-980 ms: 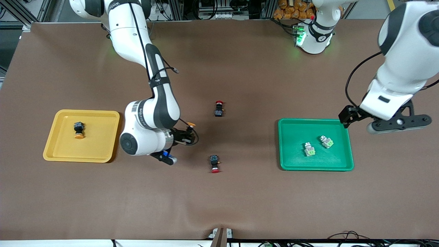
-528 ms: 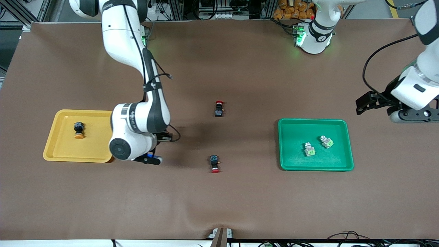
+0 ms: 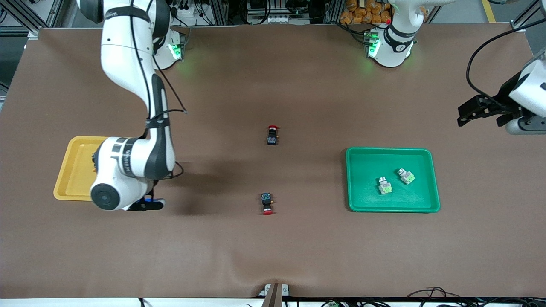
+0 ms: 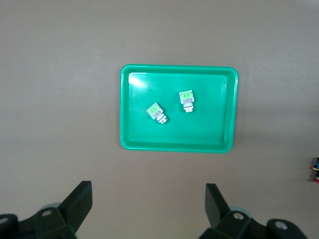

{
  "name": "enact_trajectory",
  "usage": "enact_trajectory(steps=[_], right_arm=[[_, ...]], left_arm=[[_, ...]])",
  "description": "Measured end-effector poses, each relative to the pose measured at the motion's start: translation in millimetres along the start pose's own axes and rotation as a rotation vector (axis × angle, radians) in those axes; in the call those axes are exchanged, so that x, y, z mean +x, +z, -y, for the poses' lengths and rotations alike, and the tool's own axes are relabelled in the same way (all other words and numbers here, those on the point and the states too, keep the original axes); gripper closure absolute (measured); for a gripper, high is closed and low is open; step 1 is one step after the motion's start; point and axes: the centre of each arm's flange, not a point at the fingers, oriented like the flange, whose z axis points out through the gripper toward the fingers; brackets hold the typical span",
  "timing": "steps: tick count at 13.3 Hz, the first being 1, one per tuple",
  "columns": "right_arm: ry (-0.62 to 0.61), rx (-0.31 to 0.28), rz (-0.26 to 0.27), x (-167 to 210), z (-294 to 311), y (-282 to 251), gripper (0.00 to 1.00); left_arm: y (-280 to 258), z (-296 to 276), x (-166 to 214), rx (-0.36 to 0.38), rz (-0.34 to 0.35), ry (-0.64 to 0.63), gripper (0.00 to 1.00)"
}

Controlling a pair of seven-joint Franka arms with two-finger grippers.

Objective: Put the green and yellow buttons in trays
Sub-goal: 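Carry the yellow switch into the yellow tray and open the right gripper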

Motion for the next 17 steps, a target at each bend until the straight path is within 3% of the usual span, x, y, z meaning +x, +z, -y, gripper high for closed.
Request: enact_trajectory(steps=[5, 9, 14, 15, 17], right_arm=[[-0.014, -0.043, 0.052, -1.1, -80.0, 15.6, 0.56], [-0.033, -0.023, 0.060, 4.0, -126.3, 42.6, 0.56], [-0.048, -0.041, 0.059, 12.5, -144.8, 80.0, 0.56], [-0.050, -0.039, 0.062, 12.7, -144.1, 83.2, 0.50], [-0.052, -0.038, 0.063, 12.8, -143.0, 83.9, 0.27]], left_arm=[[6.6, 14.7, -5.0, 0.004, 0.055, -0.029, 0.00], [12.8, 19.0, -5.2, 0.005, 0.068, -0.037, 0.00], [11.3, 19.3, -5.9, 0.006, 0.065, -0.037, 0.00], [11.2, 19.3, -5.9, 0.006, 0.065, -0.037, 0.00], [11.8, 19.3, -6.0, 0.006, 0.066, -0.037, 0.00]])
